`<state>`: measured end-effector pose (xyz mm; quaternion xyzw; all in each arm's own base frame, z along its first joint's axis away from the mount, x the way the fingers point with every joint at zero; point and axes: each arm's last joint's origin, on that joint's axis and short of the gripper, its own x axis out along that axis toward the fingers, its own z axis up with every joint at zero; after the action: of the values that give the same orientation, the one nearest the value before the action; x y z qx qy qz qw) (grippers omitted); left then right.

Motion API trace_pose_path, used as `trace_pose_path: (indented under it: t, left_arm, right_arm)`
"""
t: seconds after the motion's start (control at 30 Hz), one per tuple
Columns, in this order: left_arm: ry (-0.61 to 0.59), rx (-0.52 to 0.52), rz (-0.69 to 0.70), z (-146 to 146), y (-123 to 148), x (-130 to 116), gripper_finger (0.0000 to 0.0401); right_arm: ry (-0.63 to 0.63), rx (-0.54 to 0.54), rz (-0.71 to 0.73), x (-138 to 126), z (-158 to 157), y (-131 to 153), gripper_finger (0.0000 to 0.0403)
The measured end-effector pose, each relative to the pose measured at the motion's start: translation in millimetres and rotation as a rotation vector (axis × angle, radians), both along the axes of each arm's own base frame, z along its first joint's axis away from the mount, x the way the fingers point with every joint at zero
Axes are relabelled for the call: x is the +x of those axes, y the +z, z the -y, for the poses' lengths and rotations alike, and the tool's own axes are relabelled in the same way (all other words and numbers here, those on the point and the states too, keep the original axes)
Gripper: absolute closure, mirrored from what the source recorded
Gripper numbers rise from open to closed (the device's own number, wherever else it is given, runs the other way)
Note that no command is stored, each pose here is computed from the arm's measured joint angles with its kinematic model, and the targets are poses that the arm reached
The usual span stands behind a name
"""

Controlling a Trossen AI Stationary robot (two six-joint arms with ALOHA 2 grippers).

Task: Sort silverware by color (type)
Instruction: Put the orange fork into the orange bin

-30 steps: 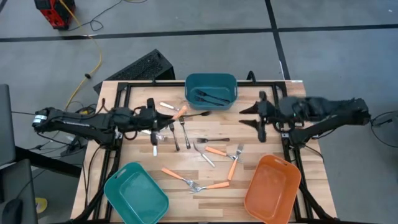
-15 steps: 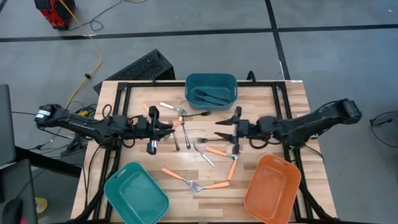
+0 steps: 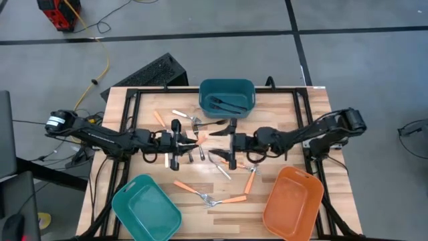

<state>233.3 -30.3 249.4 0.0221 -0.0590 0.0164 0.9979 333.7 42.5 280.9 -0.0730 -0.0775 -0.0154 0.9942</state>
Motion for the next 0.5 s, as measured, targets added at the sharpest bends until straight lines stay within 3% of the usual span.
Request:
trace_pose_path:
  t: [0.3,0.5]
  left_arm:
    - [-0.014,0.022,0.013,1,-5,7,0.0383]
    - [-0.014,0.024,-0.002,2,-7,7,0.0383]
  right_arm:
    - [0.096,-0.014,-0.069,34,5,2,0.0094]
    - [0.095,-0.045,-0.09,40,3,5,0.0104]
